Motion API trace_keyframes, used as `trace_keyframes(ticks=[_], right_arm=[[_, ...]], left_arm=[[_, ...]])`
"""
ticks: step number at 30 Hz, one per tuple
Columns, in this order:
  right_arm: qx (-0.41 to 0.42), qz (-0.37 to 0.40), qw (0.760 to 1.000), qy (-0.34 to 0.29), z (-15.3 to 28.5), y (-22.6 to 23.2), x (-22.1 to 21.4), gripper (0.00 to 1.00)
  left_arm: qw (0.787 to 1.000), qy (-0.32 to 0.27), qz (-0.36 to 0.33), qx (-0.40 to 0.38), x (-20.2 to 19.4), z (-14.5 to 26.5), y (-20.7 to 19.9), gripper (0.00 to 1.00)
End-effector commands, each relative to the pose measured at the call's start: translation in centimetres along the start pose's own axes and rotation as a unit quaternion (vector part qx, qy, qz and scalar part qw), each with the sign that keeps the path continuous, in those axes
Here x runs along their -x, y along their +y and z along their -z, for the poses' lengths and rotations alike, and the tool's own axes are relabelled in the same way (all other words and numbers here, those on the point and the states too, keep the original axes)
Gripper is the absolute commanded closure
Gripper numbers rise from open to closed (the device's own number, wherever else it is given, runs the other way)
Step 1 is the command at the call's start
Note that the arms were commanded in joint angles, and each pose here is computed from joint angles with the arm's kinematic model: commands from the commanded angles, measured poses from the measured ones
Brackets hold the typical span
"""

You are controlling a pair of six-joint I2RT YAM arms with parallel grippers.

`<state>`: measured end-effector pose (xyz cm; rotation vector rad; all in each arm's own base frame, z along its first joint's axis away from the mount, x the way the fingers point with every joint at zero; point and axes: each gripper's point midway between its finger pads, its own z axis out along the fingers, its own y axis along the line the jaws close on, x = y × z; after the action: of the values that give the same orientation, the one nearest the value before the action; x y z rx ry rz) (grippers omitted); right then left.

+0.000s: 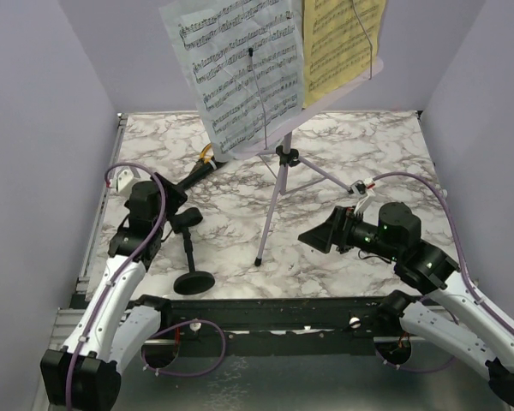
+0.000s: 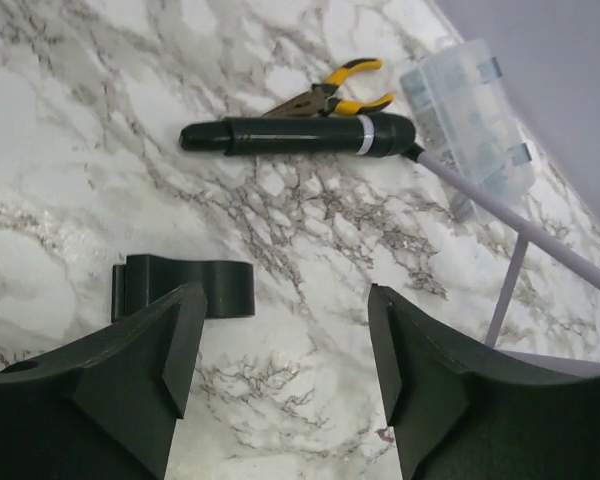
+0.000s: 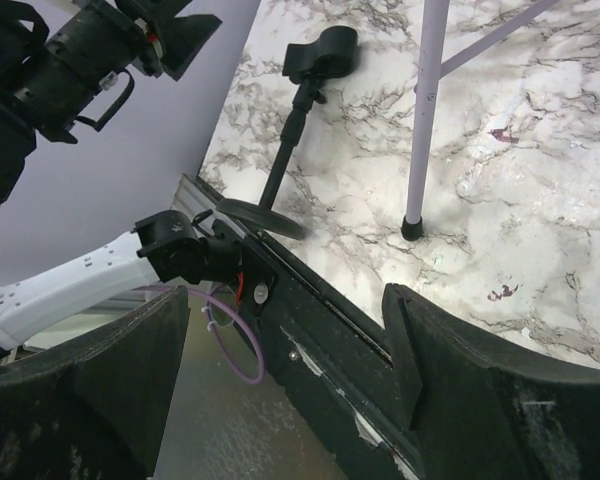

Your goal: Set up the instrument practice props

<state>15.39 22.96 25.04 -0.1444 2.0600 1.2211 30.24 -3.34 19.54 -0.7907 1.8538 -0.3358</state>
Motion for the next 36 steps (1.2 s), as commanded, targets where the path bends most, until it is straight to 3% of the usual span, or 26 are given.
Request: trace_keyframes(ticks=[1,4,8,13,19,26,29,33,36], right_arm=[[0.008,0.011,1.000,-0.009,0.1,0.8,0.8,0.15],[0.010,0.012,1.000,-0.006,0.0,0.9,0.7,0.16],[0.007,0.010,1.000,-0.006,0.1,0.7,0.6,0.16],[0.010,0.007,1.000,-0.006,0.0,0.8,0.6,0.16],[0.013,0.005,1.000,-0.005,-0.1,0.9,0.6,0.15],[0.010,0.005,1.000,-0.011,0.3,0.9,0.8,0.16],[0.008,0.005,1.000,-0.013,0.6,1.0,0.9,0.16],[0.002,0.005,1.000,-0.016,0.9,0.9,1.0,0.16],[0.001,0.004,1.000,-0.018,0.9,0.9,1.0,0.16]], left_arm=[[0.994,0.073,0.005,0.085,-4.7,-0.8,4.5,0.20],[0.988,0.110,0.021,0.109,-7.5,-1.4,6.0,0.05],[0.976,0.173,0.032,0.131,-11.6,-2.1,7.8,0.05],[0.966,0.224,0.041,0.125,-14.7,-2.6,8.3,0.22],[0.974,0.186,0.018,0.131,-13.8,-3.7,9.0,0.45],[0.976,0.191,0.006,0.102,-13.9,-4.7,7.8,0.58],[0.983,0.171,-0.014,0.067,-12.0,-5.0,5.8,0.65],[0.991,0.123,-0.043,-0.003,-7.8,-4.5,1.7,0.81],[0.993,0.082,-0.056,-0.057,-4.7,-3.3,-1.2,0.85]])
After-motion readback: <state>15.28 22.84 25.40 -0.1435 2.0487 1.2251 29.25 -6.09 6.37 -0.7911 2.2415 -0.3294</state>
